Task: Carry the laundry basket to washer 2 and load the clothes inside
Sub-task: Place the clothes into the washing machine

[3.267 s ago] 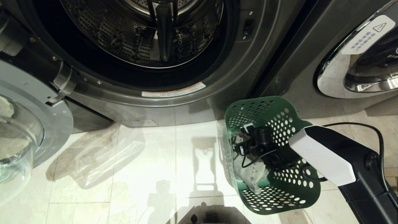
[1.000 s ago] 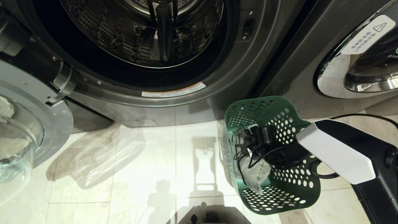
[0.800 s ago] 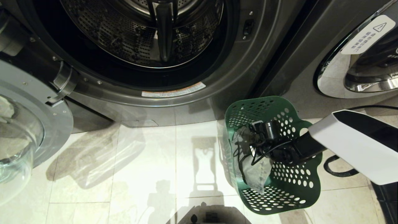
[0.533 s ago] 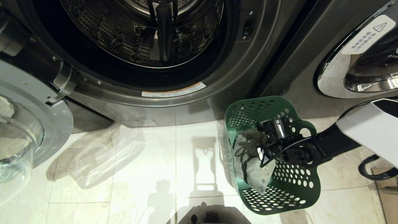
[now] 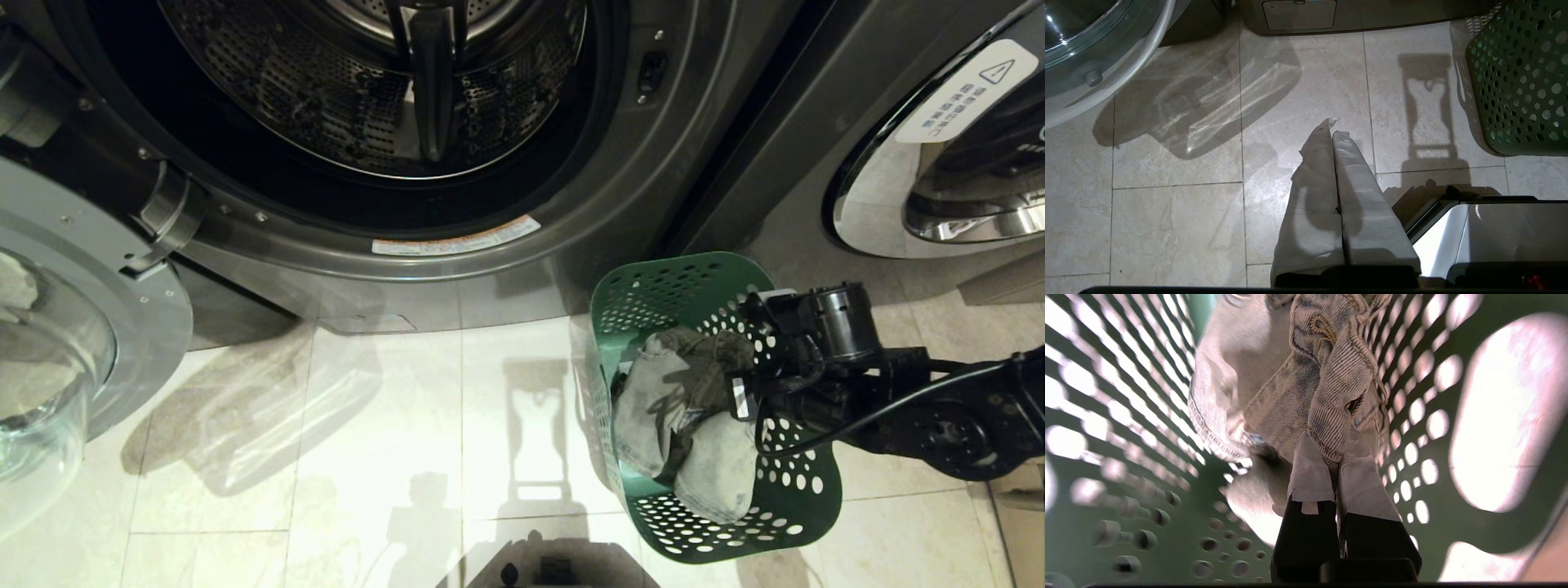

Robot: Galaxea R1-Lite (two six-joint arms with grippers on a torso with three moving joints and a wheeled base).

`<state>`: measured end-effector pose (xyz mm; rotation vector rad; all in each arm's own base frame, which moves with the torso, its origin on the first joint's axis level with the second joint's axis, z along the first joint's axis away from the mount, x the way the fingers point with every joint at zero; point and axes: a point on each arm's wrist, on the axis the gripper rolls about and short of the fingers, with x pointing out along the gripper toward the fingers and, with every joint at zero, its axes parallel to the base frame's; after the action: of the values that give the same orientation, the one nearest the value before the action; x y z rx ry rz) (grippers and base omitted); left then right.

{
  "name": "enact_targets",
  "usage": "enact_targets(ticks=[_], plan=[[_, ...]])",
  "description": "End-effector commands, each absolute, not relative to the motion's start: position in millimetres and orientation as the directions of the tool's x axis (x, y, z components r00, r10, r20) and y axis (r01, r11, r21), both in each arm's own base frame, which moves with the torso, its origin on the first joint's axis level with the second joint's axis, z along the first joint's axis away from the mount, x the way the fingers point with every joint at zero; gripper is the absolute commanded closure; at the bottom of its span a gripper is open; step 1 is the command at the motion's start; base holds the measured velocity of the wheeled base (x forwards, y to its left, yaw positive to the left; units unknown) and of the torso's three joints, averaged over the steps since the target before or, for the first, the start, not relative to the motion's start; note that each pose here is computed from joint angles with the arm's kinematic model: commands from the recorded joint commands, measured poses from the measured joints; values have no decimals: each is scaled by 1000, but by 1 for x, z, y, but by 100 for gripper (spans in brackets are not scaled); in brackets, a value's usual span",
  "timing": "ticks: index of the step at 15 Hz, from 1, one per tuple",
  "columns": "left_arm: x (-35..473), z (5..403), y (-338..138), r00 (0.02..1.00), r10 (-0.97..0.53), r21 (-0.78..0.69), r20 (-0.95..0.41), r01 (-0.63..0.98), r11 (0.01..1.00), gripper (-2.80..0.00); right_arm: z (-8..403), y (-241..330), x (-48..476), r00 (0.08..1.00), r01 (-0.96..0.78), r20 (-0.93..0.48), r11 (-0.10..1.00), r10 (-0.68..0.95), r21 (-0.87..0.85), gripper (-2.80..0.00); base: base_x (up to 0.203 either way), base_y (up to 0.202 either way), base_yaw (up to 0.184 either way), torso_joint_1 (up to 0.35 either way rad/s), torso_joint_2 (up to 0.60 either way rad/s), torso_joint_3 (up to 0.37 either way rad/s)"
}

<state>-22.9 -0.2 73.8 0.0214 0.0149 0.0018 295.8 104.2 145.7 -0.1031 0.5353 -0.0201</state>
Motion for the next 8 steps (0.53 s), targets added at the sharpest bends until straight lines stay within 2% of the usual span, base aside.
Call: enact_targets(ticks=[1,8], plan=[[-23,73,0,1000,3,21,-15,-2,1000,0,184,100,274,915,-9,-404,998,-14,-56,0,0,0,0,0,0,0],[-23,73,0,1000,3,21,-16,-3,1000,0,247,86,197,979,-86,-182,996,91,36,0,0,0,0,0,0,0]])
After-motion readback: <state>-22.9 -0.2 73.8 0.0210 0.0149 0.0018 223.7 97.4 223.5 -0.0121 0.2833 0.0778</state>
